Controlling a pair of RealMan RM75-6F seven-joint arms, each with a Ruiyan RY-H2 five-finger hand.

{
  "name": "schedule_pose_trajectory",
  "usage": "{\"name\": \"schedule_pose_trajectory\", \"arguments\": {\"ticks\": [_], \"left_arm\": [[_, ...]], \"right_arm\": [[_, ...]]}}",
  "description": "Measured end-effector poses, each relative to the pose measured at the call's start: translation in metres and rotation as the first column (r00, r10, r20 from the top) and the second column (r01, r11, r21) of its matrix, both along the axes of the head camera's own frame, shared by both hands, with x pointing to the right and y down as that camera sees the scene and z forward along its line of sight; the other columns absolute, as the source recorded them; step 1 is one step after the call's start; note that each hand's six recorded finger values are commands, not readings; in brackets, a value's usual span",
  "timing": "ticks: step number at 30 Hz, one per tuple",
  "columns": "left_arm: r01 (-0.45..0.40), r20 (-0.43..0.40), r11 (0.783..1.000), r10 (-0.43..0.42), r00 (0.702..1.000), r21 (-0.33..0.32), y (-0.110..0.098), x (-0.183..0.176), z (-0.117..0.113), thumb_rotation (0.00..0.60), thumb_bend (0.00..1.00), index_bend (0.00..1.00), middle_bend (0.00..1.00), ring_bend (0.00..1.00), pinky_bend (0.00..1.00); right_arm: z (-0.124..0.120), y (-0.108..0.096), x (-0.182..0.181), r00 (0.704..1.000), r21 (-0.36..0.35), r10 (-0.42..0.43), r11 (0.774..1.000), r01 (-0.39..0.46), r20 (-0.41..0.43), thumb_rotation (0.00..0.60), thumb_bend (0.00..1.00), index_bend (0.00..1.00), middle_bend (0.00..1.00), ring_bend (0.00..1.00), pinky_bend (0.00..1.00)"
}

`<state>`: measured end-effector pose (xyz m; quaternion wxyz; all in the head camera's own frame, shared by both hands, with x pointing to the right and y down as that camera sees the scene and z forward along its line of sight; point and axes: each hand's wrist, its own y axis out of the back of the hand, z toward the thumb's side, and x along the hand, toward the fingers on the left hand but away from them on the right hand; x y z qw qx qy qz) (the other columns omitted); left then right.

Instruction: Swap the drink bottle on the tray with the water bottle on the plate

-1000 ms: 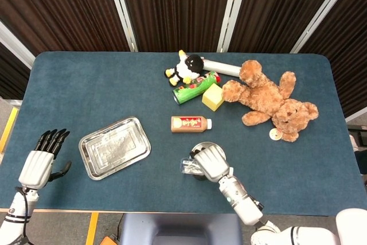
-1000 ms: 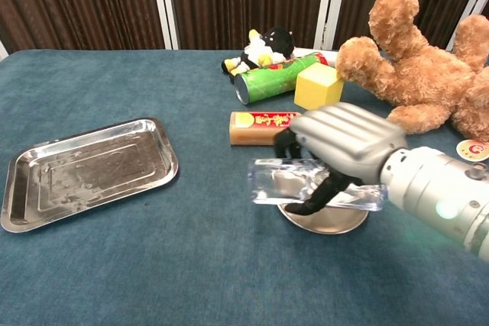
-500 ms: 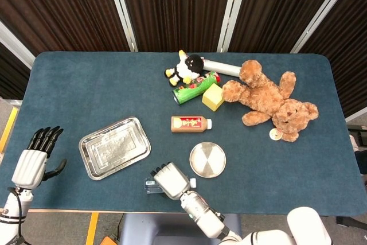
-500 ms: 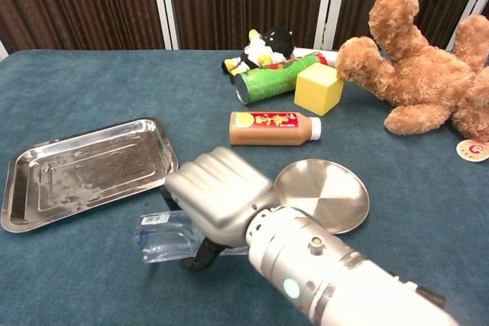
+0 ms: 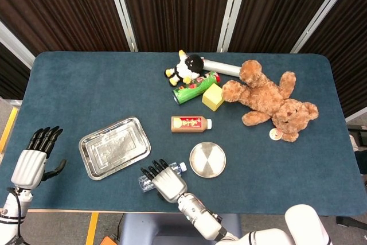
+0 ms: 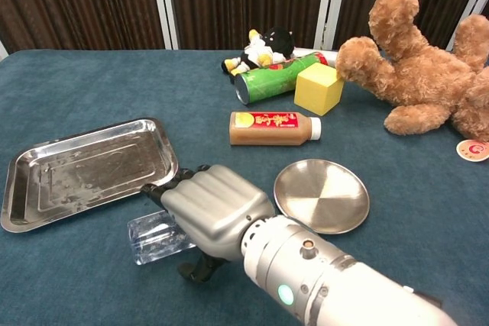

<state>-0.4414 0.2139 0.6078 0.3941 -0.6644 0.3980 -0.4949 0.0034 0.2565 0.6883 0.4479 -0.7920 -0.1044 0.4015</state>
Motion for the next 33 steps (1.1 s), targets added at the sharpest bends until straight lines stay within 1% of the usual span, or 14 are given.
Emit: {"name": "schedule_pose_trajectory", "arguments": {"ticks": [2,4,5,7,9,13,14,16,20,23,26,29,33], "left_arm": [[0.001,0.002,1.0,-0.001,1.0,0.004,0.0,0.0,-0.001,0.6,0.36,0.0,0.04,0.0,0.07],[0.003,0.003,1.0,-0.003,1.0,0.007,0.001,0.0,-0.002,0.6,0.36,0.0,0.04,0.0,0.07],[0.003,0.003,1.0,-0.003,1.0,0.007,0.0,0.0,-0.002,0.6,0.36,0.0,0.04,0.0,0.07],[0.003,0.004,1.0,-0.003,1.0,0.008,0.001,0.0,-0.002,0.6,0.36,0.0,0.04,0.0,0.07],[0.003,0.009,1.0,-0.003,1.0,0.006,0.001,0.001,-0.002,0.6,0.36,0.0,0.04,0.0,0.07],[-0.005,0.018,1.0,0.005,1.0,0.001,0.001,0.002,0.001,0.6,0.36,0.0,0.04,0.0,0.07],[-0.006,0.02,1.0,0.006,1.0,0.0,0.001,0.003,0.002,0.6,0.35,0.0,0.04,0.0,0.07],[-0.008,0.023,1.0,0.008,1.0,-0.005,0.002,0.003,0.003,0.6,0.35,0.0,0.04,0.0,0.07],[-0.001,0.032,1.0,0.002,0.999,-0.015,0.001,0.001,0.007,0.6,0.35,0.0,0.04,0.0,0.07],[0.008,0.041,1.0,-0.008,0.999,-0.02,0.0,-0.001,0.009,0.6,0.35,0.0,0.04,0.0,0.07],[0.014,0.05,1.0,-0.013,0.999,-0.025,-0.001,-0.003,0.011,0.6,0.35,0.0,0.04,0.0,0.07],[0.017,0.06,0.999,-0.016,0.998,-0.03,-0.002,-0.004,0.014,0.6,0.35,0.0,0.04,0.0,0.07],[0.021,0.063,1.0,-0.019,0.998,-0.023,-0.004,-0.005,0.014,0.6,0.36,0.0,0.04,0.0,0.07]], "right_arm": [[-0.008,-0.006,0.007,1.0,0.002,0.013,1.0,-0.013,0.012,0.6,0.4,0.0,0.24,0.15,0.23],[-0.014,-0.016,0.015,0.999,0.007,0.037,0.999,-0.037,0.021,0.6,0.4,0.0,0.21,0.12,0.2],[-0.018,-0.023,0.021,0.998,0.013,0.056,0.998,-0.057,0.024,0.6,0.4,0.0,0.19,0.1,0.19],[-0.023,-0.038,0.03,0.996,0.022,0.091,0.996,-0.092,0.025,0.6,0.4,0.0,0.12,0.04,0.16],[-0.027,-0.057,0.037,0.991,0.033,0.135,0.99,-0.136,0.025,0.6,0.4,0.0,0.07,0.01,0.14],[-0.031,-0.096,0.04,0.979,0.076,0.201,0.976,-0.202,0.017,0.6,0.4,0.0,0.05,0.0,0.11],[-0.028,-0.107,0.041,0.976,0.089,0.216,0.972,-0.216,0.005,0.6,0.4,0.0,0.05,0.0,0.1],[-0.019,-0.12,0.043,0.972,0.104,0.234,0.968,-0.23,-0.026,0.6,0.39,0.0,0.04,0.0,0.08],[0.008,-0.152,0.054,0.953,0.135,0.28,0.955,-0.264,-0.117,0.6,0.38,0.0,0.04,0.0,0.08],[0.028,-0.172,0.061,0.934,0.153,0.312,0.945,-0.288,-0.173,0.6,0.38,0.0,0.04,0.0,0.08],[0.045,-0.187,0.066,0.916,0.163,0.339,0.937,-0.309,-0.214,0.6,0.38,0.0,0.03,0.0,0.07],[0.06,-0.197,0.065,0.902,0.16,0.355,0.932,-0.324,-0.246,0.6,0.38,0.0,0.04,0.0,0.07],[0.074,-0.202,0.058,0.897,0.135,0.35,0.936,-0.325,-0.27,0.6,0.38,0.0,0.05,0.0,0.08]]}}
